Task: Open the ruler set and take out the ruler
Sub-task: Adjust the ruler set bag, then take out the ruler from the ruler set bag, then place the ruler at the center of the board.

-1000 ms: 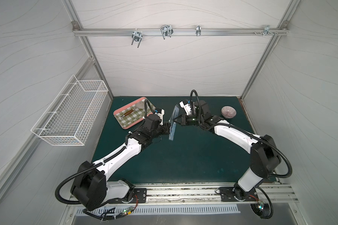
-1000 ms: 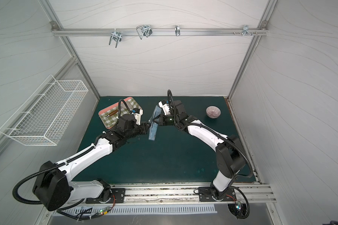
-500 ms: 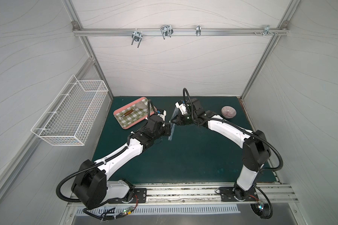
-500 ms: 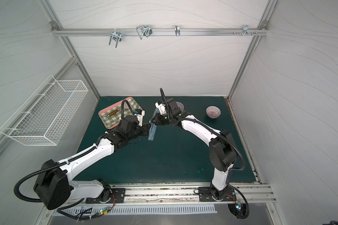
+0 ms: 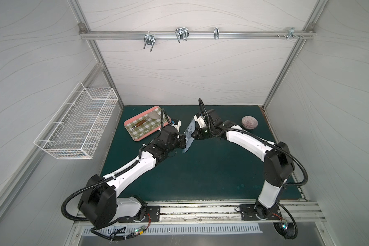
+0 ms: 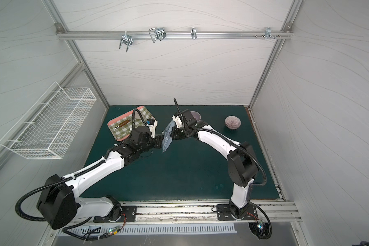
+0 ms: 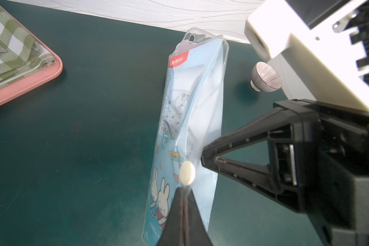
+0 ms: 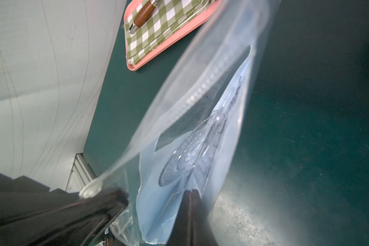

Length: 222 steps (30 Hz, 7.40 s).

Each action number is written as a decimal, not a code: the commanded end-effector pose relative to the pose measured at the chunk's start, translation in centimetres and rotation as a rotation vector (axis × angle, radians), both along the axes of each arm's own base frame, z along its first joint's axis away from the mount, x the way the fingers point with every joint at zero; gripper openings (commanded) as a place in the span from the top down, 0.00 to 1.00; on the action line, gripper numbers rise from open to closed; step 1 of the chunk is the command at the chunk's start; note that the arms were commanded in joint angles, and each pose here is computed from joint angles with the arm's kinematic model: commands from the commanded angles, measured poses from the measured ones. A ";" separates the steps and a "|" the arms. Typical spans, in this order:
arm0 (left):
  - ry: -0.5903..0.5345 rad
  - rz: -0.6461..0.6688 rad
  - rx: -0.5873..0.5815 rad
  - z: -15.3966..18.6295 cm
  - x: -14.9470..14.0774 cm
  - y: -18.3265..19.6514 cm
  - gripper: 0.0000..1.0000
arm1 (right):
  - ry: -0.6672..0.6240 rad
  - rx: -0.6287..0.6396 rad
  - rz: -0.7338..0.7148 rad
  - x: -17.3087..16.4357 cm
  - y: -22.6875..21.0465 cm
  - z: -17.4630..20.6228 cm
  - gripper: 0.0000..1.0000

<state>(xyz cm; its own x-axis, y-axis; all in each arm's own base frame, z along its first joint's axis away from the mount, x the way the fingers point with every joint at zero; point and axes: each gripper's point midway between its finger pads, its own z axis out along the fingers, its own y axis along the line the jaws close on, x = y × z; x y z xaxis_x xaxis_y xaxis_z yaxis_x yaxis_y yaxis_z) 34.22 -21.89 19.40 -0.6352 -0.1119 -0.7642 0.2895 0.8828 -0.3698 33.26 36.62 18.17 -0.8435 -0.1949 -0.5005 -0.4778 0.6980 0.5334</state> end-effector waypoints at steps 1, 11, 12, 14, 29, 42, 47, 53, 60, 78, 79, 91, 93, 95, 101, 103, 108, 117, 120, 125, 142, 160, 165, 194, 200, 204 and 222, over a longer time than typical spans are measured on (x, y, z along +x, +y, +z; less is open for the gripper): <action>-0.087 0.013 -0.029 3.1 0.9 -0.2 1.00 | 0.001 -0.059 -0.019 0.4 -0.9 -0.9 1.00; -0.110 0.056 0.001 3.3 0.8 1.0 1.00 | -0.008 -0.097 -0.062 1.0 -2.4 -1.5 1.00; -0.112 0.060 0.003 3.4 0.8 1.1 1.00 | -0.008 -0.096 -0.065 1.1 -2.5 -1.5 1.00; -0.112 0.062 0.005 3.3 0.8 1.1 1.00 | -0.011 -0.086 -0.063 1.0 -2.4 -1.4 1.00; -0.075 0.055 0.066 1.1 1.5 -0.9 1.00 | -0.057 0.085 -0.005 0.5 0.0 1.8 0.99; -0.074 0.097 0.083 0.6 1.9 -0.7 1.00 | -0.008 0.050 -0.026 0.7 0.3 1.1 0.91; -0.083 0.097 0.088 0.7 2.0 -0.8 1.00 | 0.011 0.055 -0.011 0.4 1.0 0.9 0.85; -0.090 0.101 0.076 1.0 1.9 -0.9 1.00 | 0.045 0.043 -0.009 0.3 1.5 0.0 0.85; -0.115 0.112 0.062 2.1 1.8 -0.6 1.00 | 0.070 0.017 -0.027 0.5 1.4 -1.3 0.85; -0.135 0.092 0.038 2.6 1.3 -1.0 1.00 | 0.104 0.028 -0.052 1.6 1.6 -2.5 0.79; -0.136 0.093 0.038 2.7 1.3 -1.0 1.00 | 0.102 0.029 -0.053 1.7 1.5 -2.5 0.79; -0.132 0.107 0.053 2.1 1.5 -0.9 1.00 | 0.109 0.035 -0.065 1.9 1.5 -2.8 0.94; -0.126 0.115 0.058 1.8 1.7 -0.9 1.00 | 0.108 0.034 -0.069 1.9 1.5 -2.7 0.96; -0.121 0.122 0.061 1.5 1.9 -0.9 1.00 | 0.107 0.031 -0.069 1.8 1.4 -2.7 0.97; -0.105 0.148 0.069 0.6 2.6 -1.0 1.00 | 0.098 0.023 -0.083 2.0 1.0 -2.4 0.99; -0.098 0.149 0.078 0.1 3.0 -1.3 1.00 | 0.089 0.018 -0.088 2.1 0.8 -2.2 0.99; -0.087 0.159 0.105 -0.7 4.0 -2.2 1.00 | 0.063 0.000 -0.097 2.4 0.3 -1.3 0.99; -0.095 0.196 0.119 -0.7 5.0 -2.4 1.00 | 0.018 -0.043 -0.138 2.8 -1.9 0.0 0.99; -0.096 0.199 0.113 -0.7 5.1 -2.4 1.00 | 0.009 -0.038 -0.154 3.0 -2.7 0.5 0.99; -0.091 0.202 0.109 -1.0 5.2 -2.5 1.00 | 0.000 -0.024 -0.168 3.0 -3.7 1.3 0.99; -0.081 0.205 0.135 -1.2 5.7 -1.4 1.00 | -0.034 0.106 -0.166 1.2 -7.1 7.0 0.98; -0.085 0.216 0.225 0.6 3.7 2.8 1.00 | 0.231 0.252 -0.024 0.6 -11.5 -0.6 0.97; -0.084 0.211 0.229 0.6 3.6 2.9 1.00 | 0.309 0.229 0.004 0.6 -11.4 -4.2 0.97; -0.075 0.205 0.223 -0.1 3.5 2.8 1.00 | 0.385 -0.022 -0.085 1.5 -13.8 -14.4 0.86; -0.077 0.206 0.223 0.0 3.4 2.8 1.00 | 0.384 -0.042 -0.090 1.7 -13.9 -14.8 0.80; -0.077 0.205 0.221 0.0 3.4 2.8 1.00 | 0.365 -0.065 -0.102 2.0 -14.3 -14.5 0.74; -0.046 0.191 0.177 -0.9 3.6 1.8 1.00 | 0.088 0.024 -0.058 0.7 -9.2 -1.7 0.77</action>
